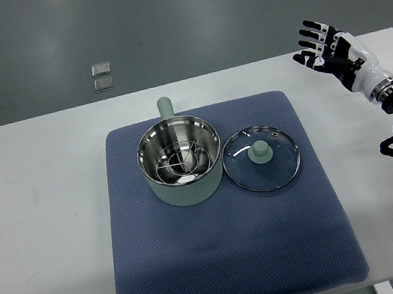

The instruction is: Open lid and place right of pot

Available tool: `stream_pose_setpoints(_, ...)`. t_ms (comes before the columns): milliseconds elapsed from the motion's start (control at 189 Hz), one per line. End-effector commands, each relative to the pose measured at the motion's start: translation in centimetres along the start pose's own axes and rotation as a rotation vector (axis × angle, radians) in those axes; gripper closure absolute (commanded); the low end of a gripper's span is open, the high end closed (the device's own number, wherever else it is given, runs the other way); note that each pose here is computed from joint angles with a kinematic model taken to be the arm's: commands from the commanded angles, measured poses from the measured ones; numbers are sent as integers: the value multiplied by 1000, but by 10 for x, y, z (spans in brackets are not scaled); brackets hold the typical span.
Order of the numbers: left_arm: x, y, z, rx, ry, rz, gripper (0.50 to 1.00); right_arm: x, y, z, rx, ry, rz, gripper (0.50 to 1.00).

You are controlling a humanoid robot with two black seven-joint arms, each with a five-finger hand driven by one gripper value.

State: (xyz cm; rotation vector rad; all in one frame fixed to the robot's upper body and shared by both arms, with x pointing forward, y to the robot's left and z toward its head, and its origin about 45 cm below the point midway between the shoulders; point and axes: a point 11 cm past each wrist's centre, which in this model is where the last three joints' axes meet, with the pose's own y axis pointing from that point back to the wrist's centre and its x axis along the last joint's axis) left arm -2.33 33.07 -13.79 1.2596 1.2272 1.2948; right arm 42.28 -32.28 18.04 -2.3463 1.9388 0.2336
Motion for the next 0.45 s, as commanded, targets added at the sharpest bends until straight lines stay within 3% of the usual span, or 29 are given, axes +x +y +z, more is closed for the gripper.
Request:
stream_pose_setpoints(0, 0, 0, 0, 0, 1, -1, 500, -6, 5, 14, -9, -79, -2, 642)
stream_pose_setpoints(21, 0, 0, 0, 0, 1, -1, 500, -6, 5, 14, -9, -79, -2, 642)
stream_pose_setpoints(26, 0, 0, 0, 0, 1, 0, 500, -12, 8, 22, -13, -122, 0, 583)
stream_pose_setpoints(37, 0, 0, 0, 0, 1, 0, 500, -12, 8, 23, -12, -130, 1, 573)
stream_pose_setpoints(444, 0, 0, 0, 0, 1, 0, 500, -6, 10, 24, 20, -207, 39, 568)
